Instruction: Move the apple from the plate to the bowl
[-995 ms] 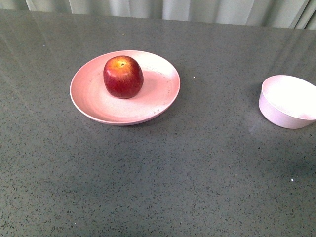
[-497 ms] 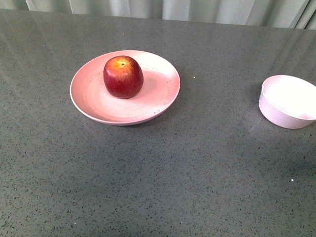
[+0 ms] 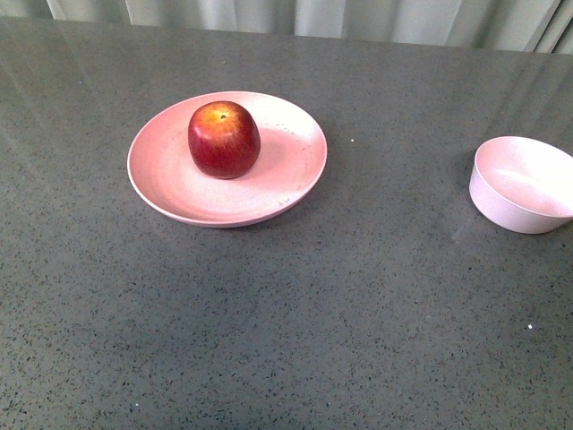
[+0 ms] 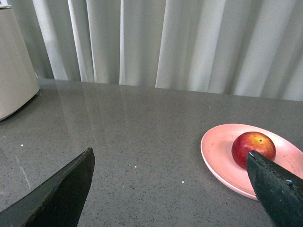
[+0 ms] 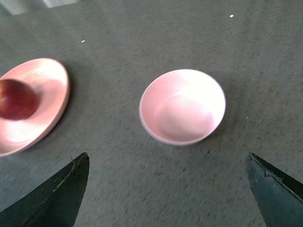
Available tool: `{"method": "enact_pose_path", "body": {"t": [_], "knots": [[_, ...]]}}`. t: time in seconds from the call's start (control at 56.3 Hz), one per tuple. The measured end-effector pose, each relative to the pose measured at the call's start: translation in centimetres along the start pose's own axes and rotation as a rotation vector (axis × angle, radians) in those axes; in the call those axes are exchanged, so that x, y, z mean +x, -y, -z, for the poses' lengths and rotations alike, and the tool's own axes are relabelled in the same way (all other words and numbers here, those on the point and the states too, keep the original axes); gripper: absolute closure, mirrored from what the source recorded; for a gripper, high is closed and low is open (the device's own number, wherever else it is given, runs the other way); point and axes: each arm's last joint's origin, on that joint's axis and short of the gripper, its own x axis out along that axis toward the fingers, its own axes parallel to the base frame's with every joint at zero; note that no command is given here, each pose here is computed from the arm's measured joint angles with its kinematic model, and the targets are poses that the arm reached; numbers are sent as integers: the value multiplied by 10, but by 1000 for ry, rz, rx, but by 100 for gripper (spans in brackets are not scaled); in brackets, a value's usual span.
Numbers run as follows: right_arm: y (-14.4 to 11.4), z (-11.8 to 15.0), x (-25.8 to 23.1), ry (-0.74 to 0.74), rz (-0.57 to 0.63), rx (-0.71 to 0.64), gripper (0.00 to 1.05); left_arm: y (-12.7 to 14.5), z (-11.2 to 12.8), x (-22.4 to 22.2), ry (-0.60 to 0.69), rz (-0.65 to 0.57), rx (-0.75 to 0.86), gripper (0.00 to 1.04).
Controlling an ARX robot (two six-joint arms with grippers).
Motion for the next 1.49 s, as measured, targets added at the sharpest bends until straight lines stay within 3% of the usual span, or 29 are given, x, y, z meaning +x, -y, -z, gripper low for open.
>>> {"method": "enact_pose_path", "body": {"t": [0.124, 0.266, 0.693, 0.941, 1.243, 1.492], "knots": [[20, -15, 60, -37, 94, 15, 9, 0, 0, 0, 0, 0, 0, 9], [44, -1, 122, -175, 183, 29, 9, 0, 0, 0, 0, 0, 0, 9], [54, 11, 157, -245, 245, 30, 10, 0, 0, 0, 0, 0, 0, 9], [51, 18, 167, -289, 253, 54, 59, 0, 0, 0, 0, 0, 0, 9], [32, 15, 174, -295, 212, 71, 102, 0, 0, 0, 0, 0, 0, 9], [-4, 13, 189, -302, 161, 78, 103, 0, 0, 0, 0, 0, 0, 9]]}}
